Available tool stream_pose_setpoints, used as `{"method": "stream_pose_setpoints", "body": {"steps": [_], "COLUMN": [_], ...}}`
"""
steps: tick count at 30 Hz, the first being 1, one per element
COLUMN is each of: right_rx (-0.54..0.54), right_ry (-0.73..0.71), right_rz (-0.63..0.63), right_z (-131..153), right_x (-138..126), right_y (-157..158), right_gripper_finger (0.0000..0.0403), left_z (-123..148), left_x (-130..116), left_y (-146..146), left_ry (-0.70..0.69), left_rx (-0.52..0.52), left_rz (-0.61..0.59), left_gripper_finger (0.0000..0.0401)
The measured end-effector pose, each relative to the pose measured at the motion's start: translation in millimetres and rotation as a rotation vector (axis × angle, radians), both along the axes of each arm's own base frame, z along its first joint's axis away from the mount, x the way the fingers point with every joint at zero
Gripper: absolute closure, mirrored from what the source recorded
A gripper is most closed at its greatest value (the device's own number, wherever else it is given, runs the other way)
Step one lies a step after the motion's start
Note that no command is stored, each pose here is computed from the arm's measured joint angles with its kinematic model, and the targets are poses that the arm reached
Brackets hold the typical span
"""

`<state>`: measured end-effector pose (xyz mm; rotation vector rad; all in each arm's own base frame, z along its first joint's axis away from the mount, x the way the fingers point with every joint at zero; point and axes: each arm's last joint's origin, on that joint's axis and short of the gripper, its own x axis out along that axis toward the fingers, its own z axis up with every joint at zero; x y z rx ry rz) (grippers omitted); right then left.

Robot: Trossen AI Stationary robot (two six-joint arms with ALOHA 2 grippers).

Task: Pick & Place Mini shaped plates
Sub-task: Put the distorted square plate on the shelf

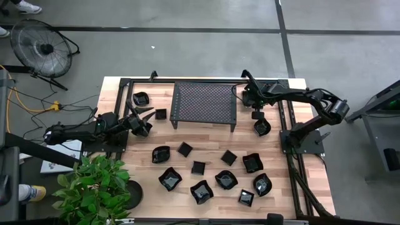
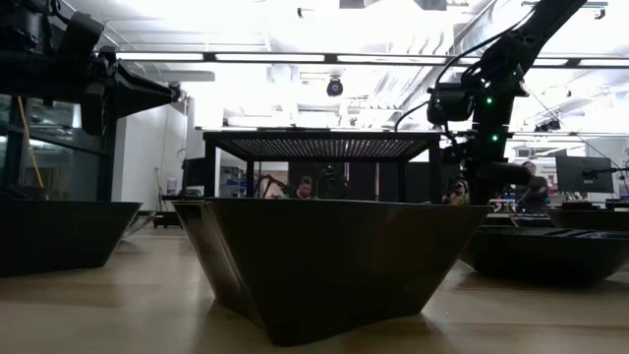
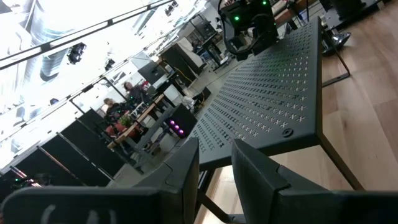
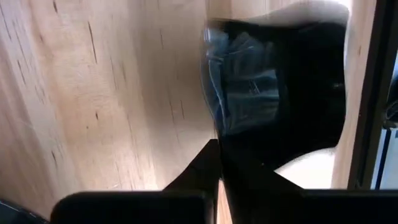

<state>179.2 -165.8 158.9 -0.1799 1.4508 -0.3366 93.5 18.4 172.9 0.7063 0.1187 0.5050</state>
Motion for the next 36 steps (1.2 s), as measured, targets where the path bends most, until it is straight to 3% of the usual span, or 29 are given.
{"method": "stream_pose_setpoints", "body": {"steps": [15,36], "right_rx": [-0.044,-0.147], "right_ry": [0.031,-0.103], "right_rz": [-0.111,-0.182], "right_z": [3.5,63.7], "right_x": [-4.6,-39.6], "right_y": [1.0,31.3], "right_gripper_finger": [0.0402,0.0403], "left_z": [0.0,0.0], "left_x": [0.0,0.0], "left_y": [0.0,0.0], "left_ry": [0.000,0.000], "left_rx": [0.000,0.000], "left_rz": [0.000,0.000], "left_gripper_finger": [0.0309,0.0309]}}
